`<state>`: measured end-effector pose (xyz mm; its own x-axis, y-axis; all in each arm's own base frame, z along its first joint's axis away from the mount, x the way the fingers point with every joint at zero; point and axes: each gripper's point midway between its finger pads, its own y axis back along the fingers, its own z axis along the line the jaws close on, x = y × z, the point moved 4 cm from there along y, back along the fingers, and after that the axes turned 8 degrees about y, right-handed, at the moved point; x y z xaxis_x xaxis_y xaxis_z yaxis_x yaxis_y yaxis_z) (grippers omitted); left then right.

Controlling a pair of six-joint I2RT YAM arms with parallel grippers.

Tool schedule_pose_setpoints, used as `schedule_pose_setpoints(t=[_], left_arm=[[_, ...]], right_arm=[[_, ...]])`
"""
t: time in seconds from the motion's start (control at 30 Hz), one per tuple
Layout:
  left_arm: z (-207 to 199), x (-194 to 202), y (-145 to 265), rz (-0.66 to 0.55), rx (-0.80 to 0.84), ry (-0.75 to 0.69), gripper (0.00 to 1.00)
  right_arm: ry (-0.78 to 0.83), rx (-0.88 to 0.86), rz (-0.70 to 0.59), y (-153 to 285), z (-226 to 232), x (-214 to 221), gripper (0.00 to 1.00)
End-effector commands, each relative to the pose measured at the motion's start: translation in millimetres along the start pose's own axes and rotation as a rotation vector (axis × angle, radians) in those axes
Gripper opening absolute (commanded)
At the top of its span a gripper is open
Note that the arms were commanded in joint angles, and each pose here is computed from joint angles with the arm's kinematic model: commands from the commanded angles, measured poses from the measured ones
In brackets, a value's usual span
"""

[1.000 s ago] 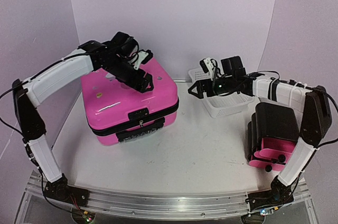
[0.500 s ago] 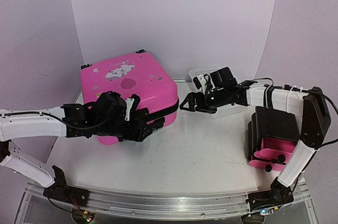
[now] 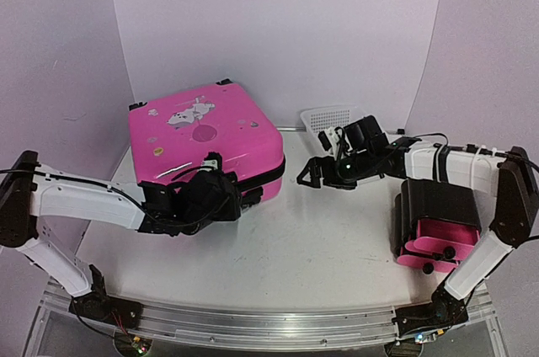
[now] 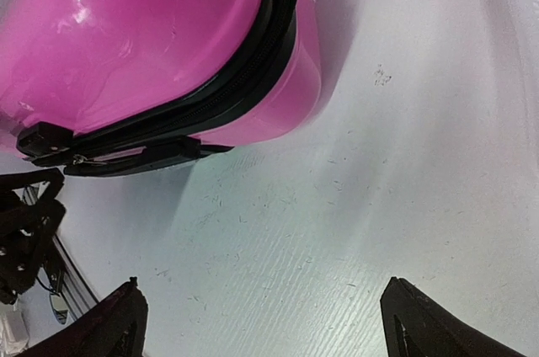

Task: Open, take out, and arrange the luggage

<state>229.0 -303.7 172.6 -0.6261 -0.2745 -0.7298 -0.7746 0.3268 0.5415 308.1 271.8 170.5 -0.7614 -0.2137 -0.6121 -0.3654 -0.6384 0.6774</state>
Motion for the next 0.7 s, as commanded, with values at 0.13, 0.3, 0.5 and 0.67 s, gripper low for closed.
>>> schedule_pose_setpoints(t=[0.13, 0.3, 0.5, 0.67], left_arm=[[-23, -20, 2, -0.07, 0.038, 0.009, 0.56], [-34, -29, 36, 0.0, 0.196, -0.053, 0.69], [-23, -36, 66, 0.099, 0.187, -0.085, 0.81], [-26, -36, 74, 0.15, 0.209, -0.118, 0.84]], right_arm=[[-0.117, 0.025, -0.098, -11, -5, -17, 0.98], [-0.353, -0.172, -0.232, -57, 14, -33, 0.98], [-0.477, -0.23, -0.265, -102, 48, -33, 0.85], [-0.487, -0.207, -0.274, -121, 66, -19, 0.8]])
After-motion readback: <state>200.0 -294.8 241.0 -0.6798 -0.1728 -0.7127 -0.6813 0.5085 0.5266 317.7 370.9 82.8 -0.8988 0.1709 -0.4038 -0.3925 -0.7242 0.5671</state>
